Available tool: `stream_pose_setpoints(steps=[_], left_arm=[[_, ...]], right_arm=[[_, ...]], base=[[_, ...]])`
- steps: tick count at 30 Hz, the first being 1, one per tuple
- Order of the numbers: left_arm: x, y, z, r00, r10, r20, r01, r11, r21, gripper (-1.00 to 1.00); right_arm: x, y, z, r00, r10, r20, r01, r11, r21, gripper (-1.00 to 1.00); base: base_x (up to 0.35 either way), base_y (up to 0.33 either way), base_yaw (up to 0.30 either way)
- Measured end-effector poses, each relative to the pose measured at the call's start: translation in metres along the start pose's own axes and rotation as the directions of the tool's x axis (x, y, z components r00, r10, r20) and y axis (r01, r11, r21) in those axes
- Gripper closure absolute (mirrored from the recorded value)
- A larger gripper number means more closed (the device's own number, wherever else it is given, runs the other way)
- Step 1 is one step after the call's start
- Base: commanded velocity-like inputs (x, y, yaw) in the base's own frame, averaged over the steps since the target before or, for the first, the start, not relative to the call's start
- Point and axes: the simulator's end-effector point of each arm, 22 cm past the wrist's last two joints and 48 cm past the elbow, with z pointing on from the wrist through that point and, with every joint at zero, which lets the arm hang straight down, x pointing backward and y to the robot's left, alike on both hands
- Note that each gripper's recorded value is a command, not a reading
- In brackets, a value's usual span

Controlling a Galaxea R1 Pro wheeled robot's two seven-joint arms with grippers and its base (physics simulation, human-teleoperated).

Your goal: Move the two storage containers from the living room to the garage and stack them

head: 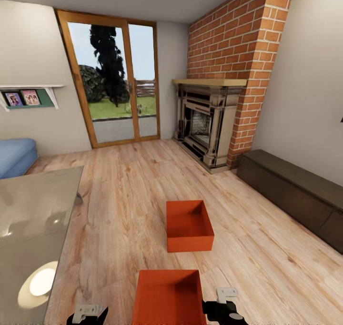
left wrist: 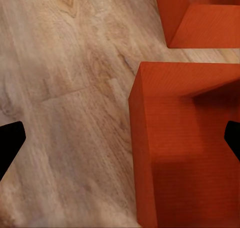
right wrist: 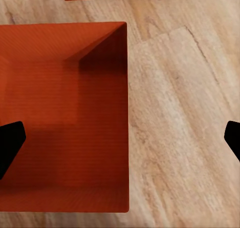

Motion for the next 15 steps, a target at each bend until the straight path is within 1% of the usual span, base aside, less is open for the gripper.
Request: stream_pose_setpoints(steps=[15], left_arm=[[0.0077, -0.0001, 0.0007, 1.000, -0.002, -0.016, 0.002, 1.000, 0.000, -1.00]], right_arm=[[0.0078, -0.0003, 0.0027, 1.000, 0.001, -0.016, -0.001, 1.000, 0.000, -1.00]], base=[[0.000, 0.000, 0.000]])
